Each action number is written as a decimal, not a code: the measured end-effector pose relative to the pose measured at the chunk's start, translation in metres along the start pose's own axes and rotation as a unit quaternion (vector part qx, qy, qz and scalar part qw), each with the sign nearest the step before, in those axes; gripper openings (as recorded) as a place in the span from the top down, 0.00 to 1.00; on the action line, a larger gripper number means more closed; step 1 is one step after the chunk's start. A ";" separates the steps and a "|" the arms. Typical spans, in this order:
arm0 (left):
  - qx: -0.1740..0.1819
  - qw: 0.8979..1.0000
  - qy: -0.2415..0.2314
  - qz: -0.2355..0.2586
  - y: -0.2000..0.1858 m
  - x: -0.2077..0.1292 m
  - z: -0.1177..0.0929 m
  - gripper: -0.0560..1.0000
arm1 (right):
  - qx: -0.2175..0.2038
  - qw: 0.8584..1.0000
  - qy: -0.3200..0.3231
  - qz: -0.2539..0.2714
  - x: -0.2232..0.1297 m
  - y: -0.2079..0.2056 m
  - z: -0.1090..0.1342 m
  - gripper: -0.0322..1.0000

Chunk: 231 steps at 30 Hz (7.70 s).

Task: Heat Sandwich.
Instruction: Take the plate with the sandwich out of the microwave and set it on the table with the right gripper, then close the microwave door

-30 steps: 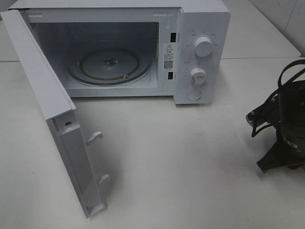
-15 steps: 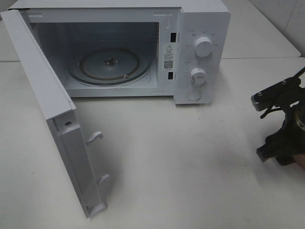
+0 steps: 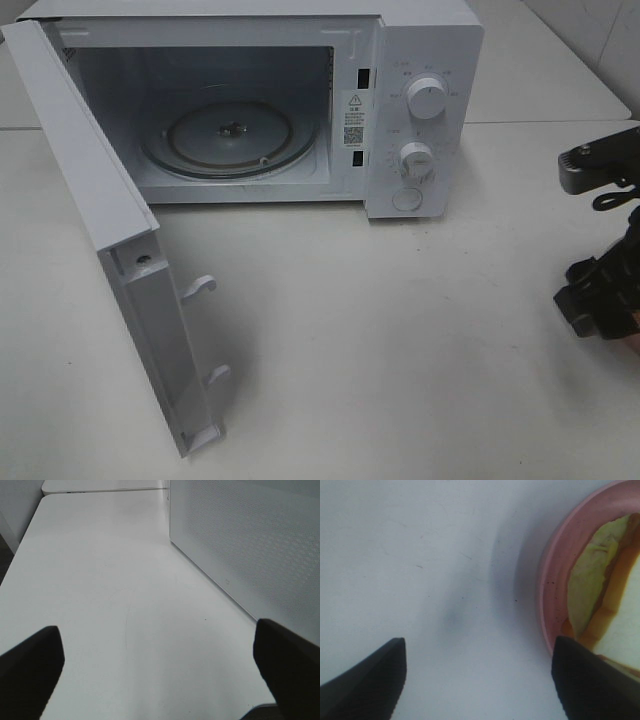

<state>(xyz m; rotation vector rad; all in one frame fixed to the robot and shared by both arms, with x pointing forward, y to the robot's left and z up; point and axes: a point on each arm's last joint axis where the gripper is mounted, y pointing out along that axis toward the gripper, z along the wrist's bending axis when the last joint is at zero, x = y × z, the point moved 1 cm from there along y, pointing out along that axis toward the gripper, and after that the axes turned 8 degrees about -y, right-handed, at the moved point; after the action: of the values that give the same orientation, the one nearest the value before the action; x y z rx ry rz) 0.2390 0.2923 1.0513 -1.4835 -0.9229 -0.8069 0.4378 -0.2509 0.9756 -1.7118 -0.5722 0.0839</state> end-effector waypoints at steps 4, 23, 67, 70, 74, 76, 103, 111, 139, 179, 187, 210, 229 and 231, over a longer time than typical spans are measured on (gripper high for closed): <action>0.000 1.000 0.000 0.000 0.000 0.000 0.000 0.02 | 0.012 0.999 0.002 -0.035 -0.008 -0.023 -0.001 0.22; 0.000 1.000 0.000 0.000 0.000 0.000 0.000 0.02 | 0.051 0.988 0.018 -0.143 -0.061 -0.096 -0.001 0.22; 0.000 1.000 0.000 0.000 0.000 0.000 0.000 0.02 | -0.010 0.917 0.100 -0.386 -0.169 -0.132 0.010 0.22; 0.000 1.000 0.000 0.000 0.000 0.000 0.000 0.02 | -0.016 0.912 0.100 -0.397 -0.172 -0.133 0.010 0.22; 0.000 1.000 0.000 0.000 0.000 0.000 0.000 0.02 | -0.013 0.917 0.099 -0.385 -0.174 -0.128 0.011 0.22; 0.000 1.000 0.000 0.000 0.000 0.000 0.000 0.02 | -0.010 0.923 0.099 -0.371 -0.175 -0.123 0.012 0.22; 0.000 1.000 0.000 0.000 0.000 0.000 0.000 0.02 | -0.009 0.924 0.099 -0.370 -0.175 -0.123 0.012 0.25; 0.000 1.000 0.000 0.000 0.000 0.000 0.000 0.02 | -0.009 0.924 0.099 -0.370 -0.175 -0.123 0.012 0.25; -0.001 1.000 -0.011 -0.018 -0.002 0.011 -0.001 0.02 | -0.009 0.924 0.099 -0.370 -0.175 -0.123 0.012 0.25; 0.030 0.993 -0.034 -0.108 0.126 0.033 0.018 0.95 | -0.009 0.924 0.099 -0.369 -0.175 -0.123 0.012 0.25; 0.036 0.989 -0.002 -0.142 0.145 0.030 0.021 0.95 | -0.009 0.924 0.099 -0.369 -0.175 -0.123 0.012 0.25; -0.002 0.992 0.010 -0.124 0.198 0.026 0.017 0.95 | -0.009 0.924 0.099 -0.369 -0.175 -0.123 0.012 0.25; -0.112 0.988 0.046 -0.100 0.246 0.017 -0.025 0.95 | -0.009 0.924 0.099 -0.369 -0.175 -0.123 0.012 0.25; -0.118 0.987 0.048 -0.099 0.248 0.016 -0.027 0.95 | -0.009 0.924 0.099 -0.369 -0.175 -0.123 0.012 0.25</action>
<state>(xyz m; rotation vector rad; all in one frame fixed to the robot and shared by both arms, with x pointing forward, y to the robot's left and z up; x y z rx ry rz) 0.4676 0.2578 0.9565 -1.5559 -0.9358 -1.1562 0.2403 -0.2989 1.0436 -1.4009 -1.0278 -0.6262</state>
